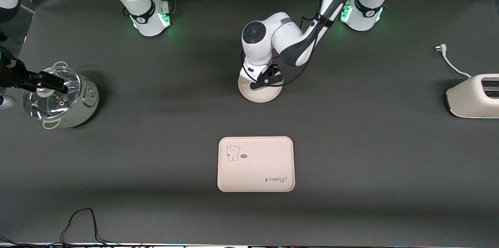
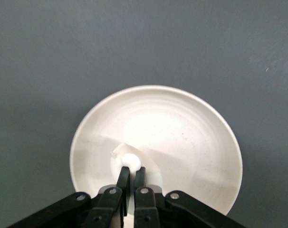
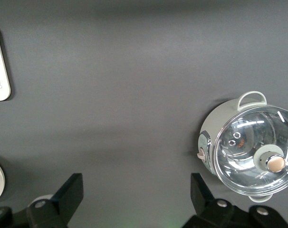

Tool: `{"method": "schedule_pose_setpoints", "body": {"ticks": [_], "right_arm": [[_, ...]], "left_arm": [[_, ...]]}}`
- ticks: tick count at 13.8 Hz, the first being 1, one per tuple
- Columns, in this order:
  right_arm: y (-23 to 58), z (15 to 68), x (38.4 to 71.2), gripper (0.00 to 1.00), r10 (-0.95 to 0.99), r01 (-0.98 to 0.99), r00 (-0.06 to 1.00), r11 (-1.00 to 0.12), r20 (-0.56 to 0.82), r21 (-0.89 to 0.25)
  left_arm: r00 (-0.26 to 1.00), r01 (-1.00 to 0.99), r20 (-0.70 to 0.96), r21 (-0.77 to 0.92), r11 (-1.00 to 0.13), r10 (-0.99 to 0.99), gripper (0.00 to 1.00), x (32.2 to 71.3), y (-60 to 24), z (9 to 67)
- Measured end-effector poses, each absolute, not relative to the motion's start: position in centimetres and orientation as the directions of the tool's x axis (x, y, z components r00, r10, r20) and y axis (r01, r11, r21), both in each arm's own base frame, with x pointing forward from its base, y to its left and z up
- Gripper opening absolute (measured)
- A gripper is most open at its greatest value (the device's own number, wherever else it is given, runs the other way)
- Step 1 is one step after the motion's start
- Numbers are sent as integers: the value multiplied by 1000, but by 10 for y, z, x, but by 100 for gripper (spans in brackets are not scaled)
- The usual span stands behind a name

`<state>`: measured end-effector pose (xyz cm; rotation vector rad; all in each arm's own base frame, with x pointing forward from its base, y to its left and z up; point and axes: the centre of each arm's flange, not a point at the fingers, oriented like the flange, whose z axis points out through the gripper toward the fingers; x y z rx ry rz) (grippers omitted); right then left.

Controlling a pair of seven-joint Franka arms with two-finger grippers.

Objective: Place bun in plate and plate on tray
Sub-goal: 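Carry the bun with the left gripper over the white plate, then release the bun onto the plate while the right gripper rises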

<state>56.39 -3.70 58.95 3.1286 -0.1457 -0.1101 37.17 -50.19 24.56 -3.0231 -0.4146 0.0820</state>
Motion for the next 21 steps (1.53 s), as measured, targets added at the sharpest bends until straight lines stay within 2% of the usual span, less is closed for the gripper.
{"method": "schedule_pose_setpoints", "body": {"ticks": [3,4,5,11,12,14,16,19,21], "right_arm": [[-37,589,564,100,-93,-93,993,-996,-70,11],[-37,589,564,100,-93,-93,993,-996,-70,11],[-37,589,564,100,-93,-93,993,-996,-71,11],[-37,589,564,100,-93,-92,993,-996,-71,11],[-37,589,564,100,-93,-92,993,-996,-71,11],[-37,589,564,100,-93,-92,993,-996,-72,11],[-37,588,564,100,-93,-92,993,-996,-72,11],[-36,587,563,100,-92,-91,993,-996,-76,11],[-21,585,561,100,-63,-62,994,-998,-86,6]], "left_arm": [[955,286,-47,-111,-952,292,8,364,-506,228],[954,291,-46,-112,-950,298,15,364,-506,227],[953,295,-43,-112,-949,301,24,365,-505,227],[956,289,-20,-118,-950,293,92,370,-502,228],[957,287,-15,-120,-951,290,100,374,-501,230],[970,239,-1,-124,-963,241,100,399,-490,249],[986,168,6,-129,-977,169,100,444,-459,292],[999,36,28,-125,-991,32,100,513,-375,373],[999,-36,27,-139,-990,-40,100,544,-309,421]]}}
